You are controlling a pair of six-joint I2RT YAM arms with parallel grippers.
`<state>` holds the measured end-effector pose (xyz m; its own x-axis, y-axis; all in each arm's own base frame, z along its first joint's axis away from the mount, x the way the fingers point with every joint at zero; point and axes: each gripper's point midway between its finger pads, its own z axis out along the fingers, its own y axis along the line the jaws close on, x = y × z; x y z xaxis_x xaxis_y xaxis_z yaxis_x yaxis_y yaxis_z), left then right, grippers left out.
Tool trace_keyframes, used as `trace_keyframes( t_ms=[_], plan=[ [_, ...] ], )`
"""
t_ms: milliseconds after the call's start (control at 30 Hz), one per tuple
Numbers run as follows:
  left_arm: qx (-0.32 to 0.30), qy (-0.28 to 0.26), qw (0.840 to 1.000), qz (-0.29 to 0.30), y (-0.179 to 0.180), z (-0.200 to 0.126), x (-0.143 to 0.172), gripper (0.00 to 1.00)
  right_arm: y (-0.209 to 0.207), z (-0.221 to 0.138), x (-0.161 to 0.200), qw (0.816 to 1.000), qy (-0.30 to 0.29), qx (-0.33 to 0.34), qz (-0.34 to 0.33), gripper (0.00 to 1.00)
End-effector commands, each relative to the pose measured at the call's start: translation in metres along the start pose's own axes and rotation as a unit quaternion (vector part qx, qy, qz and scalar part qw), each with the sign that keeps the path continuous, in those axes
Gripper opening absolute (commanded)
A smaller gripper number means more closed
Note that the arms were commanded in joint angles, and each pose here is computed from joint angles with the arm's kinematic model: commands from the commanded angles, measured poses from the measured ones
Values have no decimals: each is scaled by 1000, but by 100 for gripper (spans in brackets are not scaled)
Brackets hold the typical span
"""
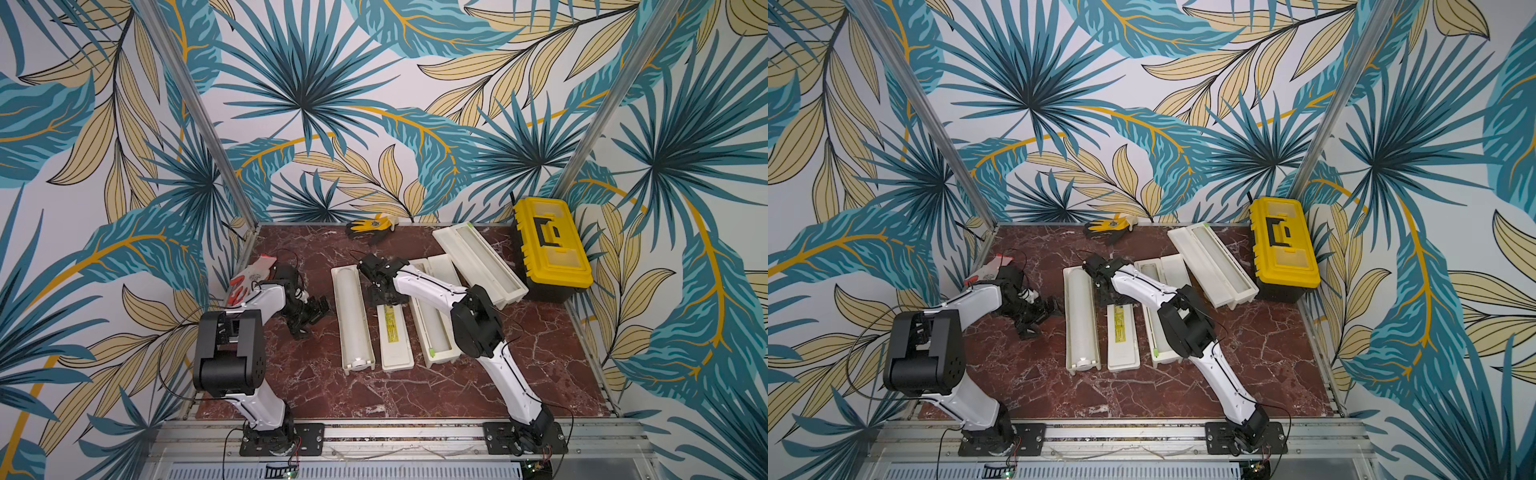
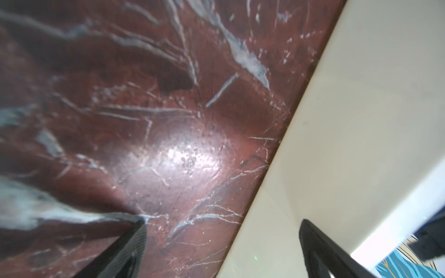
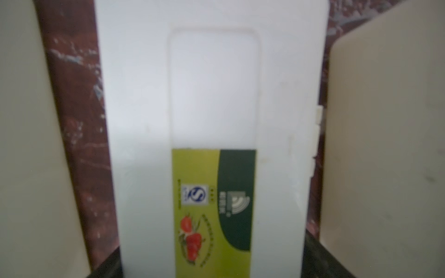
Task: Put plastic wrap rolls into dispensers
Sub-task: Adjust the plastic wrap cutting box at the center of the board.
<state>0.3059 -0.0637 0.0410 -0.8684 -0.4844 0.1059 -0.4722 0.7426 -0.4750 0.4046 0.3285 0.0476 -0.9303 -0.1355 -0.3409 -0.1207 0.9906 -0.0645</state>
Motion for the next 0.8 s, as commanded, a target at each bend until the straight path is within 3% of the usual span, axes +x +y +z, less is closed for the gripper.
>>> trace_keyframes(
  t_ms=[0, 300, 633, 767],
  plan=[
    [-32, 40, 999, -13, 17, 21, 25, 100, 4, -73, -30, 996, -67, -54, -1, 70],
    [-41, 45, 998, 4, 7, 25, 54, 100, -8, -133, -34, 993, -84, -78, -7, 67],
    [-19, 41, 997, 55, -33, 40, 61, 100, -5, -143, -36, 992, -85, -80, -58, 67],
    [-44, -29, 997, 65, -35, 15, 35, 100, -3, -143, -37, 990, -86, -82, -72, 67]
  ],
)
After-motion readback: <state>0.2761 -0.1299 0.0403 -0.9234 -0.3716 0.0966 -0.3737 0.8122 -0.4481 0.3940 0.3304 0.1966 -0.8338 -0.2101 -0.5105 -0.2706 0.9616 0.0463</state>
